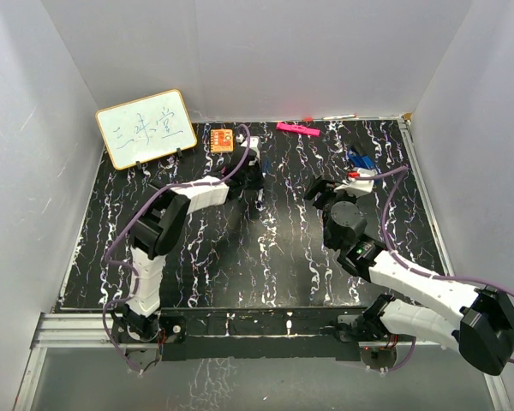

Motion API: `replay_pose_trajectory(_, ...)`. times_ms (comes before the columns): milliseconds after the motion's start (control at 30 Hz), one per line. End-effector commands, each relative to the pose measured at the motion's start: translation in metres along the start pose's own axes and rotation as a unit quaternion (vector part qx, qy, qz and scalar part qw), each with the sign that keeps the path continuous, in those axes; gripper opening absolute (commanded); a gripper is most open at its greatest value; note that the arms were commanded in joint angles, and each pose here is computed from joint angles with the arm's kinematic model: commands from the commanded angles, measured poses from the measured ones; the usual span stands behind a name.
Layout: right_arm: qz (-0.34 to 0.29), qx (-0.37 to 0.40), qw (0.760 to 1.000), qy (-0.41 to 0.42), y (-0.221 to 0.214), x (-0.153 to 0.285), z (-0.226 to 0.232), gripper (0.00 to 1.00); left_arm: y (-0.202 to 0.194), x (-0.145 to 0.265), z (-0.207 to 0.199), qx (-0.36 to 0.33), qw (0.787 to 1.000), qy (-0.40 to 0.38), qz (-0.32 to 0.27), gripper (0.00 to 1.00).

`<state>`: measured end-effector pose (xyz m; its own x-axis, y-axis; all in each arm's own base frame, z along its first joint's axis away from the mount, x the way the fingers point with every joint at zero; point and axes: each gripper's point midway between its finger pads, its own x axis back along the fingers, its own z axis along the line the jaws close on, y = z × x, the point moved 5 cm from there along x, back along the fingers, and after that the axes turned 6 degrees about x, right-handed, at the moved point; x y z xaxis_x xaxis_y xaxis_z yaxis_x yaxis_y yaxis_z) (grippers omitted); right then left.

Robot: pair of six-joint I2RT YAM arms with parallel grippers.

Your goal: Insert the pens into the pen caps

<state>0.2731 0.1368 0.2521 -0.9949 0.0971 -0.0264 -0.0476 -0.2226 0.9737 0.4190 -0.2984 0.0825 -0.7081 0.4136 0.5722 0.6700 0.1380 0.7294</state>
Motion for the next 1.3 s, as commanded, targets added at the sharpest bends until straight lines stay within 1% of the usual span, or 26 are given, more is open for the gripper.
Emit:
replay_pose_trajectory(0,0.005,-0.004,0.999,-0.035,-0.006,0.001,-0.013,0.64,0.000,-0.006,0.017,-0.010,0.998,0.047,0.027,0.00)
replay_pose_trajectory(67,0.011,-0.002,0.999,-0.037,-0.011,0.000,-0.014,0.65,-0.005,-0.010,0.022,-0.008,0.998,0.054,0.034,0.01)
replay_pose_trajectory(300,0.029,0.010,0.998,-0.048,-0.025,-0.002,-0.017,0.67,-0.017,-0.023,0.033,-0.005,0.996,0.069,0.053,0.16)
replay_pose_trajectory(400,0.035,0.015,0.998,-0.054,-0.030,-0.003,-0.019,0.68,-0.014,-0.022,0.030,0.004,0.997,0.057,0.050,0.27)
replay_pose_trajectory(633,0.038,0.019,0.997,-0.066,-0.033,-0.004,-0.023,0.75,0.008,-0.007,0.019,0.009,0.999,0.045,0.025,0.47)
replay_pose_trajectory(767,0.027,0.014,0.996,-0.088,-0.027,-0.006,-0.033,0.81,0.030,0.017,0.003,0.018,1.000,0.013,-0.001,0.64)
replay_pose_trajectory(867,0.017,-0.002,0.994,-0.104,-0.021,-0.009,-0.047,0.83,0.053,0.046,-0.012,0.030,0.998,-0.019,-0.041,0.69)
replay_pose_trajectory(967,0.014,-0.027,0.991,-0.128,-0.018,-0.018,-0.074,0.86,0.068,0.071,-0.013,0.038,0.996,-0.020,-0.074,0.75)
replay_pose_trajectory(1000,0.018,-0.032,0.990,-0.133,-0.018,-0.020,-0.081,0.87,0.072,0.079,-0.011,0.039,0.996,-0.016,-0.082,0.77)
replay_pose_trajectory(1067,0.018,-0.057,0.984,-0.169,-0.014,-0.025,-0.108,0.88,0.076,0.093,-0.002,0.042,0.995,-0.001,-0.092,0.79)
replay_pose_trajectory(1167,0.007,-0.087,0.975,-0.205,-0.007,-0.025,-0.135,0.88,0.084,0.119,0.017,0.053,0.991,0.019,-0.117,0.81)
replay_pose_trajectory(1200,0.000,-0.096,0.972,-0.216,-0.004,-0.023,-0.142,0.89,0.086,0.127,0.025,0.059,0.990,0.029,-0.125,0.93)
replay_pose_trajectory(1233,-0.008,-0.105,0.967,-0.230,-0.002,-0.021,-0.149,0.90,0.088,0.135,0.035,0.066,0.988,0.043,-0.131,0.98)
replay_pose_trajectory(1267,-0.016,-0.113,0.962,-0.248,0.001,-0.019,-0.156,0.91,0.090,0.144,0.045,0.073,0.986,0.057,-0.137,0.98)
